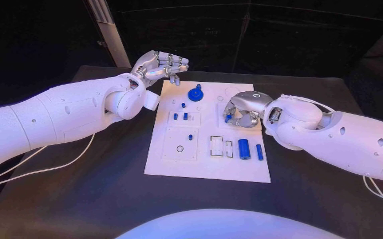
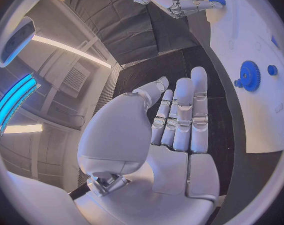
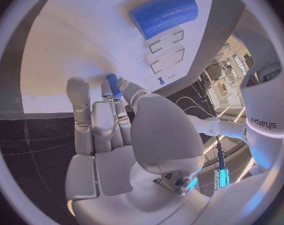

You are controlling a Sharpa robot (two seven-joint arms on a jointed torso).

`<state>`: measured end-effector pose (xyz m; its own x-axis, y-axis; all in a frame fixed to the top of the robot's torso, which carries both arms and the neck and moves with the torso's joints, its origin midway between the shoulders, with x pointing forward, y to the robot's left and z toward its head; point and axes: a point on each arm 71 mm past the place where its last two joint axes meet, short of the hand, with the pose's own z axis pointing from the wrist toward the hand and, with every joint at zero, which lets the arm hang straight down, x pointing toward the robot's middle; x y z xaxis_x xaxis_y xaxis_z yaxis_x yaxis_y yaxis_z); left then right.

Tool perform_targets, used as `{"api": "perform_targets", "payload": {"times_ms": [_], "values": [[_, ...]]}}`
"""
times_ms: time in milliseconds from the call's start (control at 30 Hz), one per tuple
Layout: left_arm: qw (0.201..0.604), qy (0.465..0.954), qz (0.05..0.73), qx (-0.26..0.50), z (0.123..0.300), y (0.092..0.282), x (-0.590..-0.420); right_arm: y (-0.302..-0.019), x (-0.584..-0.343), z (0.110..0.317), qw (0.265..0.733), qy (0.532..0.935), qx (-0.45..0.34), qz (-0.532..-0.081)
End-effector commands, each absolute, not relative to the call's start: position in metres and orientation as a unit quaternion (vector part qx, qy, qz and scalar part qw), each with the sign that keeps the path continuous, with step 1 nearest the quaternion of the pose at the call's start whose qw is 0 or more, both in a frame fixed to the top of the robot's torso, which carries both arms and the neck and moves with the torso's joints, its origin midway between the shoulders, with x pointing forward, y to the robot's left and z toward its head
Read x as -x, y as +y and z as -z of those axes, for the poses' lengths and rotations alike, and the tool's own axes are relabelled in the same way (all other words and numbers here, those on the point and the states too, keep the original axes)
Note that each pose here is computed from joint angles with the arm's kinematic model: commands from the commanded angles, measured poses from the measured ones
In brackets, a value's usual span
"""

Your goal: Assemble the parts on the task board

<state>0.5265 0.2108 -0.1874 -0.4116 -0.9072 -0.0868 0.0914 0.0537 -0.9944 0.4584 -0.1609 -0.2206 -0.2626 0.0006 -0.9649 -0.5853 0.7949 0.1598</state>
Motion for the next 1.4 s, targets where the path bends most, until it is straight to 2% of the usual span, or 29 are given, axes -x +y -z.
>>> {"api": "perform_targets", "payload": {"times_ms": [33,500,967,1167,1400], "values": [[0.414,0.593,0.6,0.342,0.187,0.21,-0.526,-0.161,-0.459,0.22,0.575,0.754,0.197,-0.25],[0.415,0.593,0.599,0.342,0.187,0.21,-0.526,-0.159,-0.456,0.212,0.605,0.726,0.181,-0.272],[0.415,0.593,0.598,0.343,0.187,0.212,-0.526,-0.162,-0.43,0.19,0.603,0.714,0.147,-0.323],[0.414,0.594,0.599,0.343,0.187,0.211,-0.526,-0.144,-0.418,0.178,0.6,0.693,0.152,-0.369],[0.412,0.594,0.6,0.342,0.187,0.208,-0.526,-0.096,-0.409,0.176,0.572,0.675,0.176,-0.431]]}}
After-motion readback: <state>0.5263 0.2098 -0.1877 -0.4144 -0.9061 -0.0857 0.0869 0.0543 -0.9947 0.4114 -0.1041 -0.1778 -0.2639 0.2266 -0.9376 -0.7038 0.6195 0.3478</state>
